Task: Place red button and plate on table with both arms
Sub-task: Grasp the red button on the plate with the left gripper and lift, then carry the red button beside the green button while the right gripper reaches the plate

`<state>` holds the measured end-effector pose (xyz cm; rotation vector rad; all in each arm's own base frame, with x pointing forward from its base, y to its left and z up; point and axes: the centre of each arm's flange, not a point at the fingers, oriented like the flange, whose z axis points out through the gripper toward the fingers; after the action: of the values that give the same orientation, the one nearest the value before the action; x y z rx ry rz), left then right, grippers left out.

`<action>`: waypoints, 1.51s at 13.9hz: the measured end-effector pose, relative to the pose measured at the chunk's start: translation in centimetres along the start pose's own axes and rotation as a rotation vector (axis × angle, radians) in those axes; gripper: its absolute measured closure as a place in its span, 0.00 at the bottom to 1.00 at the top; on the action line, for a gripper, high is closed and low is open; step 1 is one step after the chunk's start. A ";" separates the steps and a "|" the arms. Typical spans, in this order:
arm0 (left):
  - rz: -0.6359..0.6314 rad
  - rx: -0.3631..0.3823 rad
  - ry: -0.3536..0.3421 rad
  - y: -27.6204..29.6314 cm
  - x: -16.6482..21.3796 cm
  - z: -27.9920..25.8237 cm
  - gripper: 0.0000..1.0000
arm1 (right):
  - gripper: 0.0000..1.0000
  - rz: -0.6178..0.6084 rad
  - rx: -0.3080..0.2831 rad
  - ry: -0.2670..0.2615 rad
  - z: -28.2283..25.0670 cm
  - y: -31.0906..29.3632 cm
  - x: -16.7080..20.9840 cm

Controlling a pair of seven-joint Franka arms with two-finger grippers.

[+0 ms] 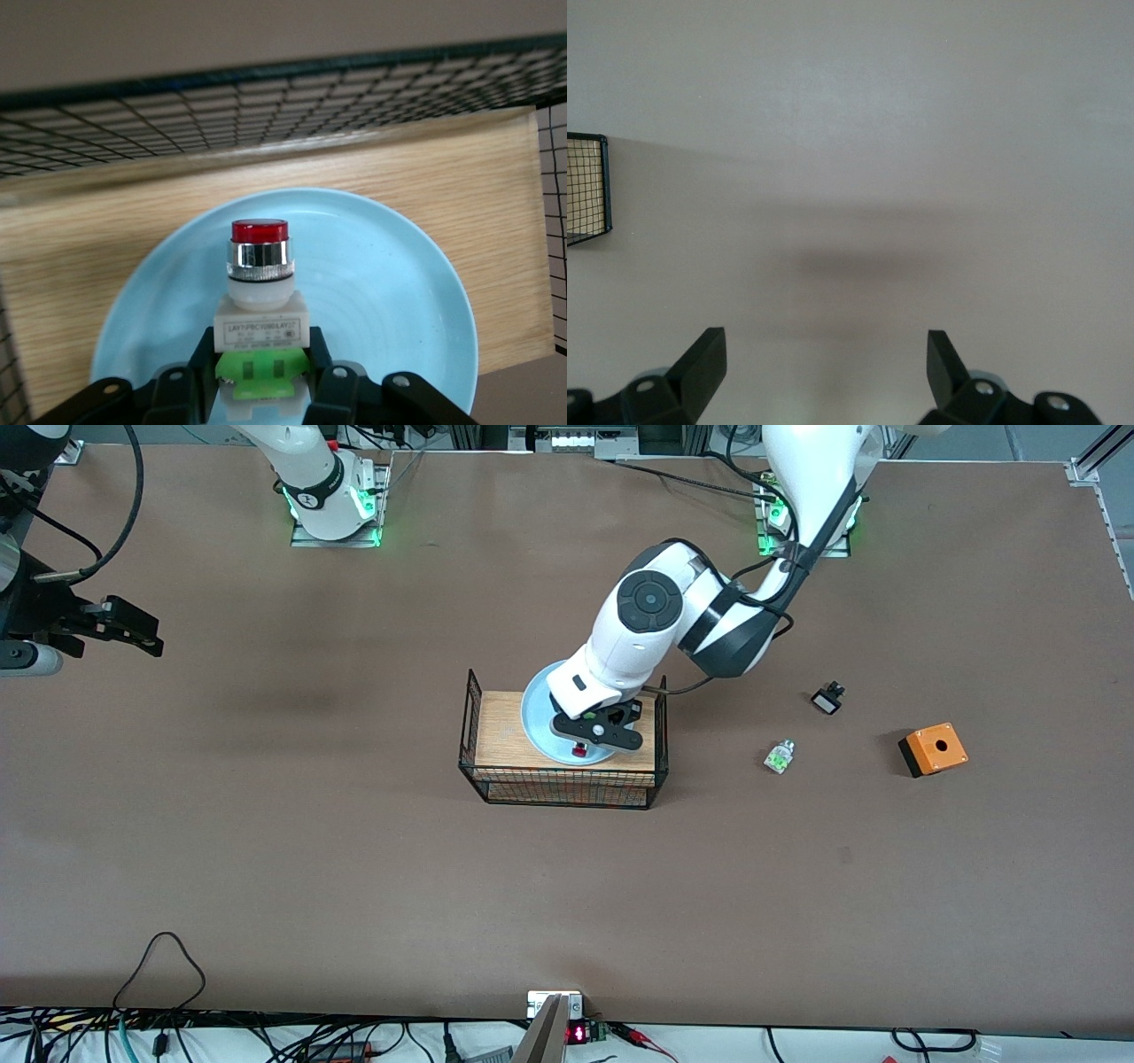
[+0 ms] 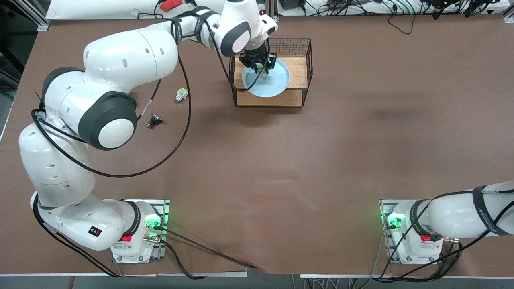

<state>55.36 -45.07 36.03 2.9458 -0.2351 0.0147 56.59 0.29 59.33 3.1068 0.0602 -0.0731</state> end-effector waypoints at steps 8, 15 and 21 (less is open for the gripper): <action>-0.100 0.147 -0.176 -11.4 1.8 -16.1 0.58 | 0.00 0.249 0.080 -0.023 -0.1 -9.7 -0.4; 0.090 0.159 -0.346 -37.0 5.8 -10.3 0.58 | 0.00 0.440 0.074 -0.057 2.6 -30.2 -3.7; 0.169 0.230 -0.348 -43.2 5.7 1.1 0.58 | 0.00 0.635 0.103 -0.042 8.9 -41.4 -4.4</action>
<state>67.77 -4.24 27.14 3.1281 -0.5657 -0.4807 50.12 41.16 49.27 3.0503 -0.9433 -0.1242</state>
